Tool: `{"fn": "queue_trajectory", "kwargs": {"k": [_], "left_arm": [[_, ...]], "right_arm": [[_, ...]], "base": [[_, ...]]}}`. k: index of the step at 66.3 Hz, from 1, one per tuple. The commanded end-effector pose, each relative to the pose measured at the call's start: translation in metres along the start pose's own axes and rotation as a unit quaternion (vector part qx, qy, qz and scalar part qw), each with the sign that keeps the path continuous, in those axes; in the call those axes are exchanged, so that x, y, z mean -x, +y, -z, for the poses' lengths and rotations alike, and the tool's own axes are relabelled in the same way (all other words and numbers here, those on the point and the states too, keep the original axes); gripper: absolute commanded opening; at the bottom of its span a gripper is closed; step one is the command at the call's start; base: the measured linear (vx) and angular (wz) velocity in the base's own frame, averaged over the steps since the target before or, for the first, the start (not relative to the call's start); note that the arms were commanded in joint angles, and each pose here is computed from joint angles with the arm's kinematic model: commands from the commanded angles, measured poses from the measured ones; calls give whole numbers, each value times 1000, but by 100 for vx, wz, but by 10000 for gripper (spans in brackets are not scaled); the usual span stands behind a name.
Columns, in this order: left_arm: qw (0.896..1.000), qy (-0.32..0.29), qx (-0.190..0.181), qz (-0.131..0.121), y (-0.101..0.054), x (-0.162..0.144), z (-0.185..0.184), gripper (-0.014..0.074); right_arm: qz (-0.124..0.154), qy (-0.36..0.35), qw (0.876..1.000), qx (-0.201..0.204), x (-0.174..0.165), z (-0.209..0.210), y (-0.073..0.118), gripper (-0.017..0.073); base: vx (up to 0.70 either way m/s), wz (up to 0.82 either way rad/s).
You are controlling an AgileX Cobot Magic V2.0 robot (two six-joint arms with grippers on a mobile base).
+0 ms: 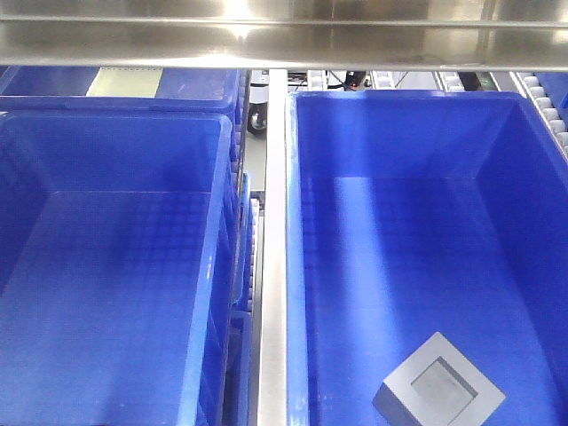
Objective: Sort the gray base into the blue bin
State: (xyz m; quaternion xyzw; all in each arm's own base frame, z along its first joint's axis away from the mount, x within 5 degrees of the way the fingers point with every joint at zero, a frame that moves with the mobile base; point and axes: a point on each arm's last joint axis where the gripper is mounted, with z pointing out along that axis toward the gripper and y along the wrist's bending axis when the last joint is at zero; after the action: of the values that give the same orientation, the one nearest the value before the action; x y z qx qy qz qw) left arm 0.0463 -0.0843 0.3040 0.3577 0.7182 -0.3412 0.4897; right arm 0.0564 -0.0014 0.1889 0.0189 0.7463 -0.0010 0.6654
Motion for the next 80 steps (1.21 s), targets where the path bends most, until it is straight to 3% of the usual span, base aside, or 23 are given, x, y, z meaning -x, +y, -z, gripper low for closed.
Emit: {"fn": "queue_trajectory", "kwargs": {"k": [1, 80], "left_arm": [[999, -50, -9, 4, -2, 13, 8, -8], [998, -52, -26, 10, -5, 13, 10, -6]], "right_arm": [[8, -5, 1000, -2, 0, -2, 0, -5], [8, -5, 1000, -2, 0, -2, 0, -5]], "base": [[0, 0], [0, 0]]}}
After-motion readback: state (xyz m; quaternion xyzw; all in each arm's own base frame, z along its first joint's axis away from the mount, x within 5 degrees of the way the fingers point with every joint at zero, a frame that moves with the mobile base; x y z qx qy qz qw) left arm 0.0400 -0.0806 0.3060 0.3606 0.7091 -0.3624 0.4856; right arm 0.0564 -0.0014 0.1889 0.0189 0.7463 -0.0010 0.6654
